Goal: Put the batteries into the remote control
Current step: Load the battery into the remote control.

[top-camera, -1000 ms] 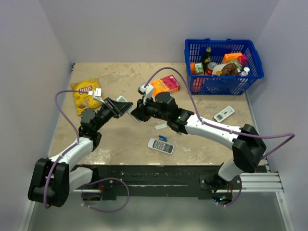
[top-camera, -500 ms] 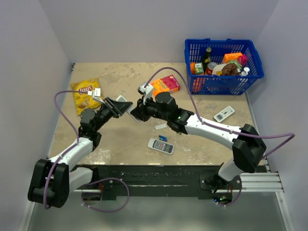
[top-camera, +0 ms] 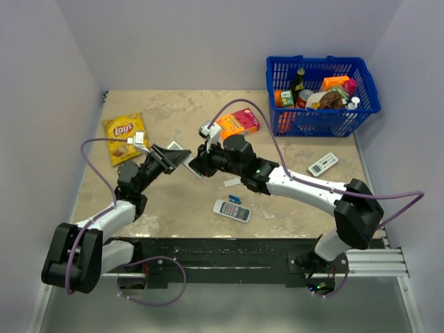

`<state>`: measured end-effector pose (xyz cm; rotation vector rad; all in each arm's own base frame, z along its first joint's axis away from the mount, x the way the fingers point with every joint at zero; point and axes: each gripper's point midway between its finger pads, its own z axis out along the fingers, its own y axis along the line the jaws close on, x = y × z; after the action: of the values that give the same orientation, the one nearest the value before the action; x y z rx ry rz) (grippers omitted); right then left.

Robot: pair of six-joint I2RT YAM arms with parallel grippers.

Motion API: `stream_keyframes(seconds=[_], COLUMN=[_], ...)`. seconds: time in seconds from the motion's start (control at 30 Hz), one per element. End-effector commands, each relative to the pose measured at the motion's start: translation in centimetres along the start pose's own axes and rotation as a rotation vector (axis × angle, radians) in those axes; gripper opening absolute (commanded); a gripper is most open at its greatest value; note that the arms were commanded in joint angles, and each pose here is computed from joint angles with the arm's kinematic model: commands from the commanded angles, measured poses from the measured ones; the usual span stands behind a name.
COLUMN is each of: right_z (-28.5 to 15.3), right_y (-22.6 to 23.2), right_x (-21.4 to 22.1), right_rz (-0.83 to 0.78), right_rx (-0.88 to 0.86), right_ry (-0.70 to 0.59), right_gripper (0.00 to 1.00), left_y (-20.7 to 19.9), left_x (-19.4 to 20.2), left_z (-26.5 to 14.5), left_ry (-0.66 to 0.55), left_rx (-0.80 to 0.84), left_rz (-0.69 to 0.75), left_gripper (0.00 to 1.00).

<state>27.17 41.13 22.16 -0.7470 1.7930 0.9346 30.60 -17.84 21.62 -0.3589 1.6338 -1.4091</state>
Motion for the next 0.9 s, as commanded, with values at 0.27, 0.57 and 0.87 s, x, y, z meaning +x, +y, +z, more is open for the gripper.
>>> stream_keyframes(seconds=[0.27, 0.57, 0.87], right_z=[-0.9, -2.1, -2.1], right_y=[0.0, 0.4, 0.2], right_x=[-2.0, -3.5, -3.2], right_rz=[-0.023, -0.029, -0.010], right_rx=[0.011, 0.006, 0.035], right_ry=[-0.068, -0.103, -0.051], right_gripper=[0.22, 0.26, 0.25], left_y=[-4.0, -4.1, -4.3], left_x=[-0.4, -0.5, -0.9], left_z=[-0.4, -0.2, 0.0], left_ry=[-0.008, -0.003, -0.002], left_rx=[0.150, 0.148, 0.133], left_rz=[0.020, 0.050, 0.131], left_gripper=[0.00, 0.00, 0.00])
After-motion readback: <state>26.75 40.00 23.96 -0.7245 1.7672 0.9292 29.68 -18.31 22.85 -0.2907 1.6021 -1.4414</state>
